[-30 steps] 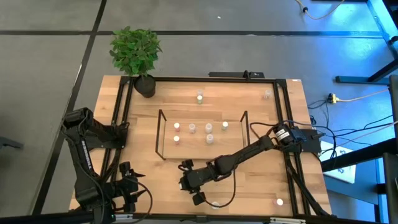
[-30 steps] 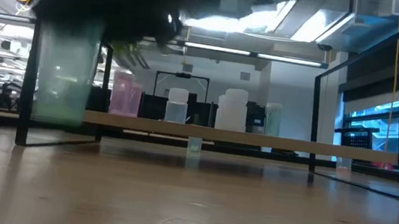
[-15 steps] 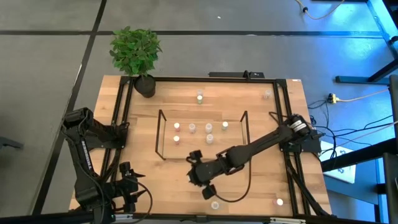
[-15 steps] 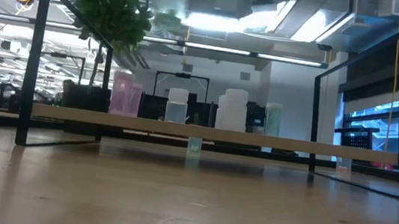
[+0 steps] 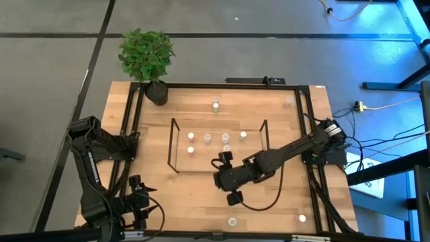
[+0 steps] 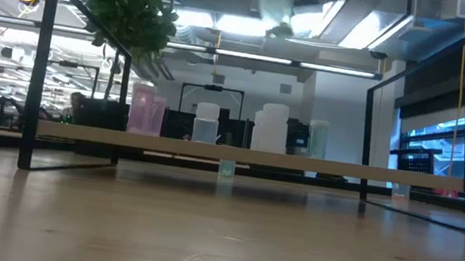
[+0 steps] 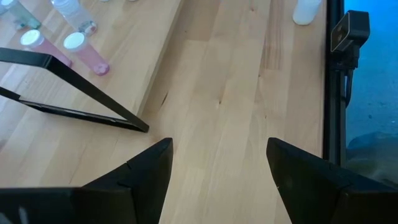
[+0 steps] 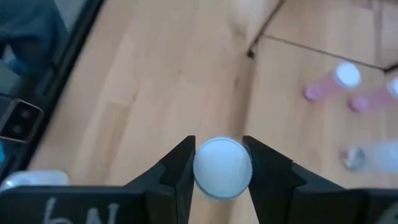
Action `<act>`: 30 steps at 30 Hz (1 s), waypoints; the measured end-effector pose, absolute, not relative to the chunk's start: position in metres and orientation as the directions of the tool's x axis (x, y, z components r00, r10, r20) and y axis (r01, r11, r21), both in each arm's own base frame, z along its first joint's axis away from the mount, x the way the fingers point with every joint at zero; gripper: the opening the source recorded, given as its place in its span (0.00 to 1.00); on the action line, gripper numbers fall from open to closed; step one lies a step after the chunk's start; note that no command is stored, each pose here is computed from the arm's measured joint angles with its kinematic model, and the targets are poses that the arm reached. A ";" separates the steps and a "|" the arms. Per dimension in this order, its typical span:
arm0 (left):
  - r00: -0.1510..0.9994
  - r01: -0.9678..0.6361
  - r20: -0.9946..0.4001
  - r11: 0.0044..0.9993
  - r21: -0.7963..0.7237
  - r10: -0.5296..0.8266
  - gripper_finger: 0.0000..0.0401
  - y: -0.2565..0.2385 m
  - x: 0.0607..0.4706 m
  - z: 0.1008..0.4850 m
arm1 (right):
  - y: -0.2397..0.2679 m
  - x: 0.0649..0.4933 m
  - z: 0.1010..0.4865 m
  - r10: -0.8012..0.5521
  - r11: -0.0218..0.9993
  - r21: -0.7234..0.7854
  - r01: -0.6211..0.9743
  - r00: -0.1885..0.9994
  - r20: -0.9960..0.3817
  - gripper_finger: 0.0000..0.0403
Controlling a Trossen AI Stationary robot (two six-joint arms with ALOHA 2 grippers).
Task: Pick and place medicine bottles onto shelf by color
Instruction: Put the bottom blue pill bottle on the shelf aligned with the other blue pill bottles
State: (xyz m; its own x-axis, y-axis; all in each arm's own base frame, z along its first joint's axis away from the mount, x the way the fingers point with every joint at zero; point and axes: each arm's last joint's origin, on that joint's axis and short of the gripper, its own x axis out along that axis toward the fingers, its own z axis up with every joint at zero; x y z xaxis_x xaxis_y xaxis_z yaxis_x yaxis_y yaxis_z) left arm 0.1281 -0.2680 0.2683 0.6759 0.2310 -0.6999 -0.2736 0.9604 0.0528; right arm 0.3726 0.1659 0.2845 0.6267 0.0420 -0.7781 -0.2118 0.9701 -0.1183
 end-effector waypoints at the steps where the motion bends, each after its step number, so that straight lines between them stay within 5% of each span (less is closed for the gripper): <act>1: 0.676 -0.274 -0.700 0.960 0.053 0.231 0.63 -0.268 0.128 0.268 | 0.165 0.371 0.285 0.026 0.971 -0.127 -0.202 0.620 -0.784 0.31; 22: 0.666 -0.272 -0.694 0.955 0.118 0.276 0.63 -0.260 0.145 0.268 | 0.142 0.322 0.276 -0.259 0.963 -0.264 0.055 0.457 -0.851 0.31; 30: 0.647 -0.317 -0.695 0.940 0.129 0.313 0.63 -0.251 0.160 0.268 | 0.124 0.291 0.281 -0.268 0.956 -0.137 0.258 0.589 -0.762 0.31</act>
State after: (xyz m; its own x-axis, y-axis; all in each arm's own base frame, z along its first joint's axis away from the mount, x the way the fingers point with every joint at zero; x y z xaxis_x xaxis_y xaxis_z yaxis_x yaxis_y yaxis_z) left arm 0.1597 -0.2506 0.2683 0.6468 0.3135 -0.6953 -0.3171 0.9396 0.1287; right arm 0.2914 0.1237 0.2808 0.5894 -0.2680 -0.7621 0.2581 0.9564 -0.1367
